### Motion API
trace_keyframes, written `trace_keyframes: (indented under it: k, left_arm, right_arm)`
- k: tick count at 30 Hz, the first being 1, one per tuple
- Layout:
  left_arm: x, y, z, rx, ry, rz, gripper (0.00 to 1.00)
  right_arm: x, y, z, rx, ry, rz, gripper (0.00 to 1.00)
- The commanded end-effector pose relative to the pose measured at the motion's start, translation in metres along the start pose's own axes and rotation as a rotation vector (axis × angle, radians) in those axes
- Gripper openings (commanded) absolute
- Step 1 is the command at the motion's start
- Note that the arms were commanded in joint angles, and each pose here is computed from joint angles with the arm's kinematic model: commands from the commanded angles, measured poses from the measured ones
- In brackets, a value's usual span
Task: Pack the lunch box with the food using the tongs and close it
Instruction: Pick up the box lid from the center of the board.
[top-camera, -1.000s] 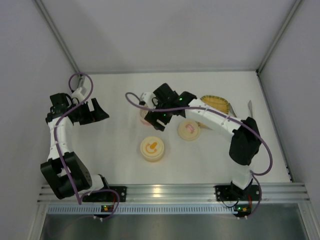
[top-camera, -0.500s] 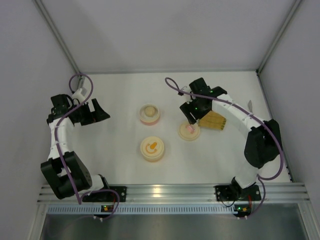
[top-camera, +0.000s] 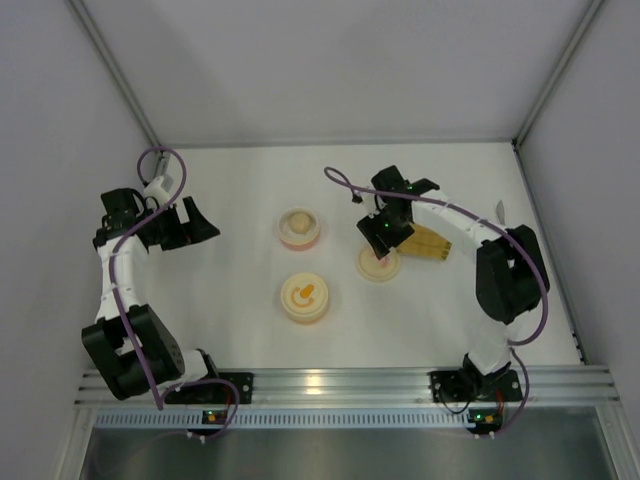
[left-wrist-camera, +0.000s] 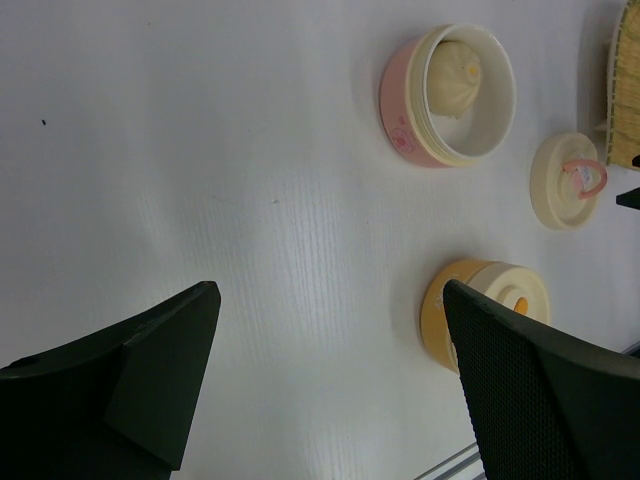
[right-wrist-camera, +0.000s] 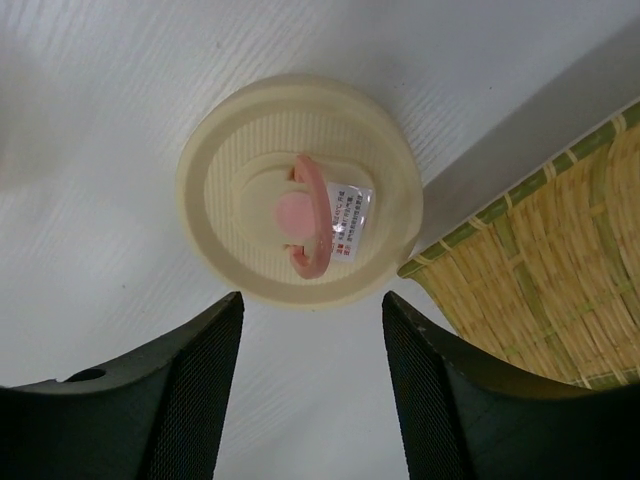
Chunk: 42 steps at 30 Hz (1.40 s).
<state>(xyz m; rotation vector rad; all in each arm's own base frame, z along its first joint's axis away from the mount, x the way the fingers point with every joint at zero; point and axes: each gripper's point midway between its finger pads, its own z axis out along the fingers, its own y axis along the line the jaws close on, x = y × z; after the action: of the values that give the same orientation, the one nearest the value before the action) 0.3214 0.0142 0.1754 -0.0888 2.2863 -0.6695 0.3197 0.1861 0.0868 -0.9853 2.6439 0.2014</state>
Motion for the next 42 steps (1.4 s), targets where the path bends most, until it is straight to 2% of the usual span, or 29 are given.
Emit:
trace_keyframes:
  k: [1, 16, 20, 23, 30, 38, 42]
  left_arm:
    - [-0.009, -0.003, -0.004, 0.011, -0.044, 0.043, 0.98]
    - [-0.009, -0.001, -0.002, 0.012, -0.039, 0.035, 0.98]
    - [-0.012, -0.003, -0.005, 0.008, -0.048, 0.047, 0.98]
    - [-0.012, -0.002, -0.006, 0.0, -0.048, 0.053, 0.98]
    - [-0.012, -0.004, -0.007, 0.005, -0.048, 0.05, 0.98]
    - [-0.013, -0.006, -0.007, 0.011, -0.048, 0.055, 0.98]
    - [-0.012, -0.006, -0.007, 0.019, -0.036, 0.06, 0.98]
  right_arm:
    - [-0.009, -0.005, 0.01, -0.01, -0.039, 0.006, 0.57]
    - [-0.005, 0.01, 0.042, -0.08, -0.007, -0.034, 0.49]
    - [-0.008, 0.013, 0.044, -0.081, -0.012, -0.043, 0.3]
    - [-0.011, 0.017, 0.041, -0.084, -0.023, -0.051, 0.19]
    - [-0.029, 0.043, 0.01, -0.132, -0.081, -0.075, 0.01]
    - [-0.071, 0.089, -0.042, -0.195, -0.207, -0.173, 0.0]
    - [-0.115, 0.082, -0.063, -0.133, -0.274, -0.231, 0.0]
